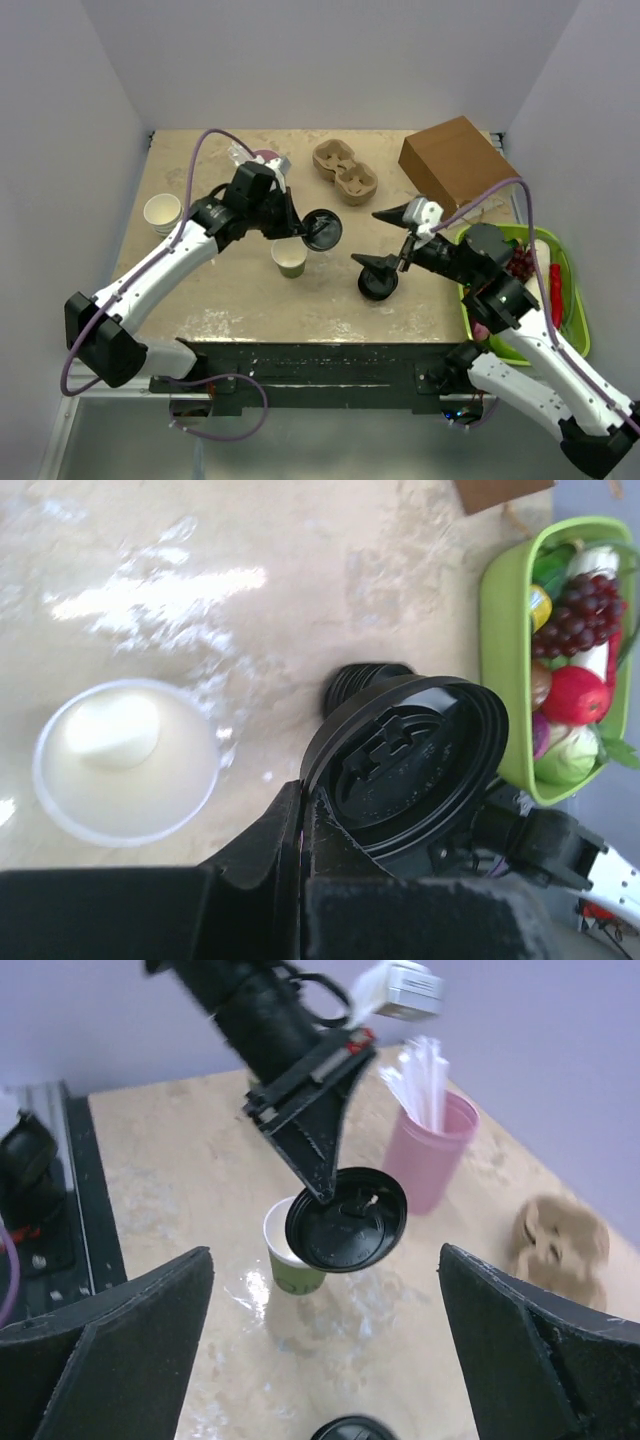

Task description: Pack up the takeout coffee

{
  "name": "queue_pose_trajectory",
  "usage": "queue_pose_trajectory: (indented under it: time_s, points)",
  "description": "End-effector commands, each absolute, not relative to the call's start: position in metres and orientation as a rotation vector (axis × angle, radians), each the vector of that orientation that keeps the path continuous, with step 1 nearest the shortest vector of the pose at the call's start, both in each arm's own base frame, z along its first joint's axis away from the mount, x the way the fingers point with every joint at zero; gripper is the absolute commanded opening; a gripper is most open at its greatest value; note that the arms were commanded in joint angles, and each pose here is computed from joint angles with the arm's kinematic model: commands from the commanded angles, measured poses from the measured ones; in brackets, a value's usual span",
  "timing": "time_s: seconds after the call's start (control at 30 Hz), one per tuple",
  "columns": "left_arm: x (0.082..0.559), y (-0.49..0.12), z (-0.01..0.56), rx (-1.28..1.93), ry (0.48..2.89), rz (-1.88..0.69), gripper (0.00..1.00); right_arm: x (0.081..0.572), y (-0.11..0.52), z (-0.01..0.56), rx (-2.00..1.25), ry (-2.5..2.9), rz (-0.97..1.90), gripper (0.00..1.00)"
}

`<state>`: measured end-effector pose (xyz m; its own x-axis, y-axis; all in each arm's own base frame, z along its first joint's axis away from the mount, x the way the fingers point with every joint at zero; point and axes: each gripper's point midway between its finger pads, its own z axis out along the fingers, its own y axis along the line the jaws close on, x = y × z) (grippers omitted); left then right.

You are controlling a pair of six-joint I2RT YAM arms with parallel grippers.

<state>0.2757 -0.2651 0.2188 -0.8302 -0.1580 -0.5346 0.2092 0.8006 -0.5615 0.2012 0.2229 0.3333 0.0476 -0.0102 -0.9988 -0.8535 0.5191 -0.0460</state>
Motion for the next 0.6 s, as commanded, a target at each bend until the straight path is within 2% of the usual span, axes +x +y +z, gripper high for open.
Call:
queue_pose_trajectory:
  time_s: [0.0, 0.07, 0.17, 0.33, 0.43, 0.53, 0.57]
  points:
    - [0.241, -0.233, 0.23, 0.11, 2.582, -0.768, 0.0, 0.179, 0.271, 0.347, -1.261, 1.041, 0.635, 0.98]
    - [0.232, -0.218, 0.227, 0.079, 2.668, -0.695, 0.0, 0.18, 0.287, 0.333, -1.428, 0.941, 0.507, 0.98]
    - [0.221, -0.2, 0.217, 0.016, 2.765, -0.624, 0.0, 0.142, 0.295, 0.305, -1.77, 0.603, 0.477, 0.98]
    - [0.202, -0.204, 0.216, -0.051, 2.796, -0.767, 0.0, 0.139, 0.301, 0.298, -1.83, 0.493, 0.431, 0.97]
    - [0.199, -0.204, 0.222, -0.076, 2.801, -0.78, 0.0, 0.143, 0.308, 0.289, -1.882, 0.49, 0.419, 0.92]
    - [0.194, -0.206, 0.225, -0.098, 2.824, -0.814, 0.0, 0.148, 0.321, 0.276, -1.947, 0.543, 0.401, 0.78]
    - [0.192, -0.207, 0.225, -0.104, 2.83, -0.817, 0.0, 0.15, 0.323, 0.273, -1.956, 0.569, 0.389, 0.77]
